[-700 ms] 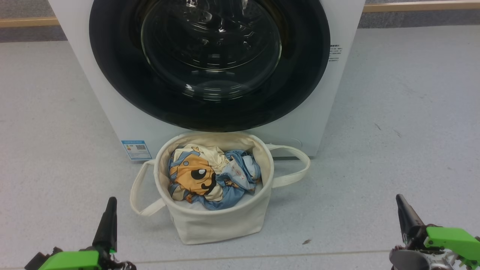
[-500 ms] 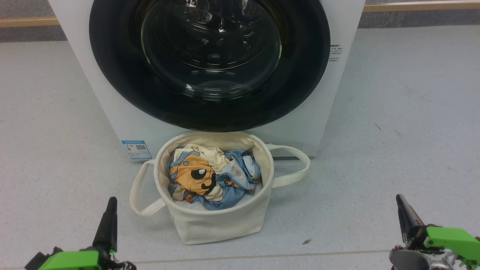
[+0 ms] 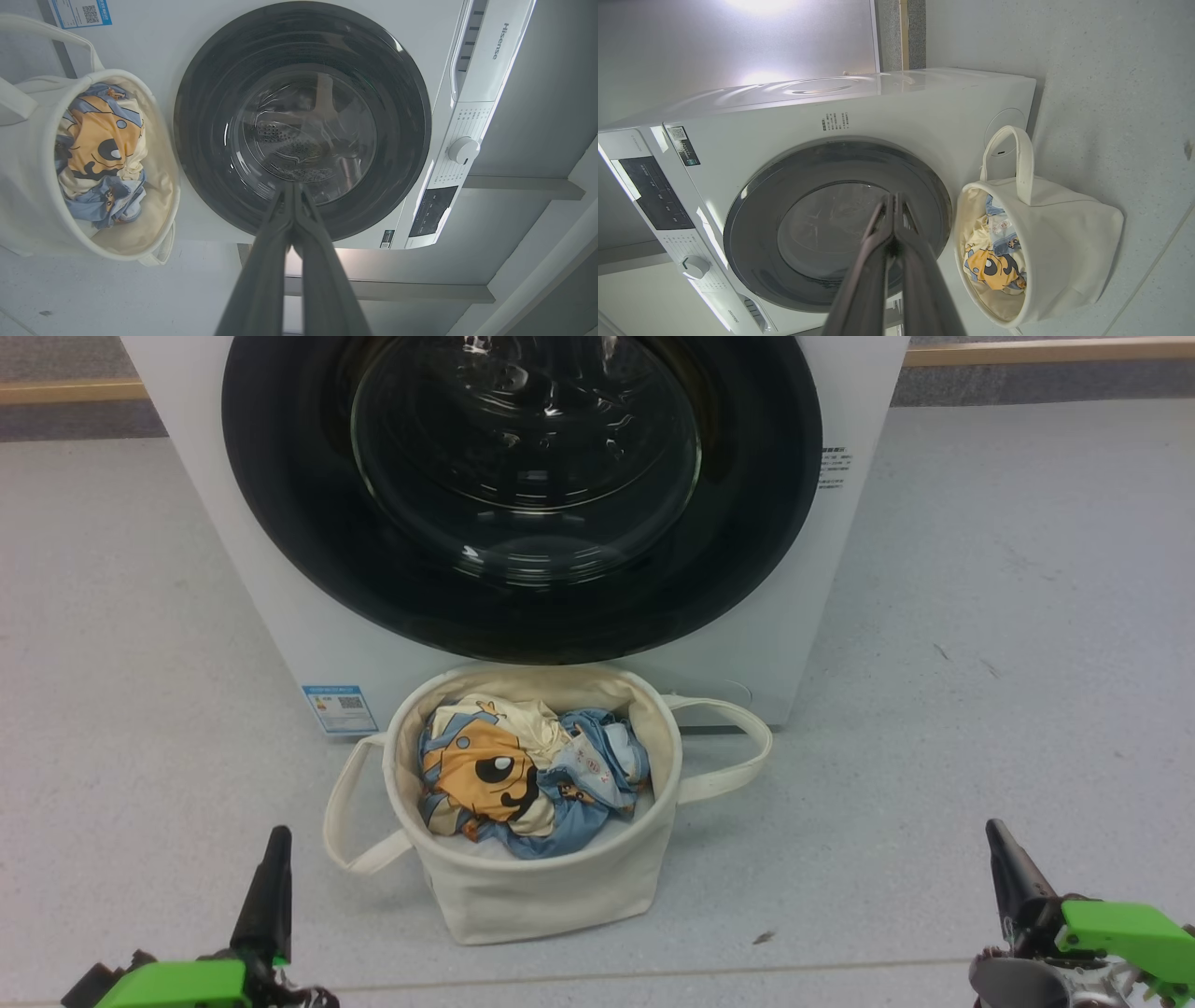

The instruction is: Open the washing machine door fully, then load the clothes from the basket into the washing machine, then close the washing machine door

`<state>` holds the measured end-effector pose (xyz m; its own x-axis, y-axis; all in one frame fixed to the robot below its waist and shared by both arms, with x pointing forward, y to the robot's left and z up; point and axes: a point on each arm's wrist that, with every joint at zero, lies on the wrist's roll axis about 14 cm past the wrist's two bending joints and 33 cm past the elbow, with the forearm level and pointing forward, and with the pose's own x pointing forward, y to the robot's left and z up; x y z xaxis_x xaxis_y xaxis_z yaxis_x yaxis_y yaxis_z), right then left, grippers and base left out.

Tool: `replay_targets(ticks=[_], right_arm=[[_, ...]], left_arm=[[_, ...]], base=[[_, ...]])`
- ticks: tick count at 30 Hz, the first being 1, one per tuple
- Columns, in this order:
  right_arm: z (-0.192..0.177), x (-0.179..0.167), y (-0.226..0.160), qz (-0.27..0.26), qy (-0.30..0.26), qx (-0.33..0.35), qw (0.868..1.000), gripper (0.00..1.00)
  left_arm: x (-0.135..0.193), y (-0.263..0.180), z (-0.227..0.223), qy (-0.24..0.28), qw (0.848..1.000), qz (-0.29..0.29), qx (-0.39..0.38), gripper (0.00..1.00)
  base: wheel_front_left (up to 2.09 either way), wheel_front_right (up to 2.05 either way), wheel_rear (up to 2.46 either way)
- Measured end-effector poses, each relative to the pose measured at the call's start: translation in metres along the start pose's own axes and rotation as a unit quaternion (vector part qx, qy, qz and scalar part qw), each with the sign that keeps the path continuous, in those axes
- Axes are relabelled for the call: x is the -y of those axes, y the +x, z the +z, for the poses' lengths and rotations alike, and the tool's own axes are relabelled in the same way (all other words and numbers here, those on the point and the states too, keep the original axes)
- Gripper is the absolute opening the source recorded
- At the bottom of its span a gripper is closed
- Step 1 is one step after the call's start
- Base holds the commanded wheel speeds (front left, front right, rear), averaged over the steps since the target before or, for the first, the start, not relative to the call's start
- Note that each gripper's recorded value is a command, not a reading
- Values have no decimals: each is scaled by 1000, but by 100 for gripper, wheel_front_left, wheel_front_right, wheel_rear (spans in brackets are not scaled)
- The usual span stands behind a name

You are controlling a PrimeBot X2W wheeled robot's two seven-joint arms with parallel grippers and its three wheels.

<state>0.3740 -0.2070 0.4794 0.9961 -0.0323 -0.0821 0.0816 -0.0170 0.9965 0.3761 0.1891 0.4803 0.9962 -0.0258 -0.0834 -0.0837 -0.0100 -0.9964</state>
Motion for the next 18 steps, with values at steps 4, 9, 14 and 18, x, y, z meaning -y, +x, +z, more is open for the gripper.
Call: replay_targets(ticks=[4,9,14,18], right_arm=[[0,0,0,0,0,0,1000,0],[0,0,0,0,0,0,1000,0],[0,0,0,0,0,0,1000,0],[0,0,0,0,0,0,1000,0]], left_arm=[[0,0,0,0,1000,0,1,0],[0,0,0,-1,1000,0,1,0],[0,0,0,-1,1000,0,1,0],[0,0,0,-1,1000,0,1,0]], base=[[0,0,0],[0,0,0],[0,0,0],[0,0,0]])
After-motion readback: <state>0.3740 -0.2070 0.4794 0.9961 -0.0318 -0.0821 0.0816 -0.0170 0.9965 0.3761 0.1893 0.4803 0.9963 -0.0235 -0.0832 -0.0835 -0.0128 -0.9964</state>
